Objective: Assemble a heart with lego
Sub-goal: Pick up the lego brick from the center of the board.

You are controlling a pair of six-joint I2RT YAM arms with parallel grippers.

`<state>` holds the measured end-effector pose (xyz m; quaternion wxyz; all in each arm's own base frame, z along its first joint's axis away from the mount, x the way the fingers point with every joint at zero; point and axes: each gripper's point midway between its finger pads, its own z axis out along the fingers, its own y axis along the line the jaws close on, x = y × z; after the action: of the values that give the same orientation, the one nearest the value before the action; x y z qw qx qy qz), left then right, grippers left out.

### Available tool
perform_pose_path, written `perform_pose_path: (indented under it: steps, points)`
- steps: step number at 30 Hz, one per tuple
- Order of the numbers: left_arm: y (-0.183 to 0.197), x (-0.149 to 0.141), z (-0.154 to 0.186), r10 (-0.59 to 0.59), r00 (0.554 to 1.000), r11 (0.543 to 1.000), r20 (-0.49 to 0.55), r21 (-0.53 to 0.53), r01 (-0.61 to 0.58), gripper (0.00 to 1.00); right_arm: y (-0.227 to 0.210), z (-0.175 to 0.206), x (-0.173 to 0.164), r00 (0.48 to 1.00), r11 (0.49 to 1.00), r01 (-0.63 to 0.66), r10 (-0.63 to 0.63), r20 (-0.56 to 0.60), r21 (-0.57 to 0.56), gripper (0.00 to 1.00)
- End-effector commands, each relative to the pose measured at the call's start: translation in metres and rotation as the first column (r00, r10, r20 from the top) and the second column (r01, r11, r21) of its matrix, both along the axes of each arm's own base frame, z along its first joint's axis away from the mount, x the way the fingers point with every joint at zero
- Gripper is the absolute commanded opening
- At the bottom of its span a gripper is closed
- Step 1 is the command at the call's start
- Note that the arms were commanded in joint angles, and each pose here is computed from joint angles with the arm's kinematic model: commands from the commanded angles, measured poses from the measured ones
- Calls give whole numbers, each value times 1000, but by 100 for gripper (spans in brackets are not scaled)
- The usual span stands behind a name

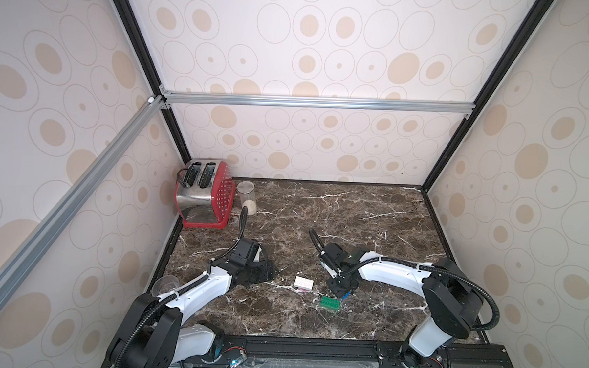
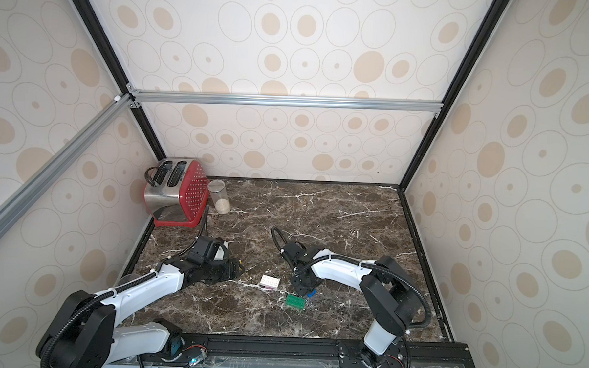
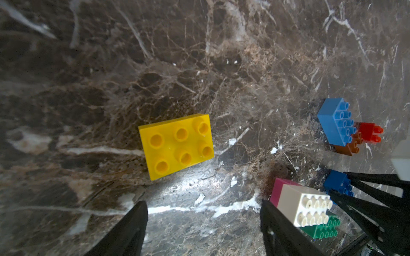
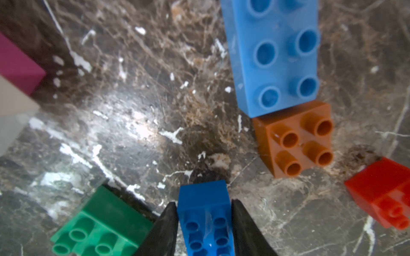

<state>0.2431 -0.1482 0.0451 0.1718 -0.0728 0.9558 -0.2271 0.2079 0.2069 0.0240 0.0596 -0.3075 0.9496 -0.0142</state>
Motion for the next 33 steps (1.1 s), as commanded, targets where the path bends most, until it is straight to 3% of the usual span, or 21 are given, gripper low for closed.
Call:
perform_pose_path:
  steps: [1, 9, 20, 33]
  points:
    - [-4, 10, 10, 5, 1000, 1000, 26, -4, -5, 78, -3, -2, -6, 999, 999, -27, 25, -36, -37, 42]
    - [-5, 11, 11, 5, 1000, 1000, 25, -2, -5, 77, 0, -1, -3, 999, 999, -35, 34, -25, -24, 38]
    - [-5, 11, 12, 4, 1000, 1000, 24, -3, -4, 77, 4, 3, -2, 998, 998, -53, 53, -32, -20, 40]
    - [-6, 9, 12, -6, 1000, 1000, 23, -12, 6, 77, 4, 10, -3, 997, 997, -77, 76, -34, -19, 27]
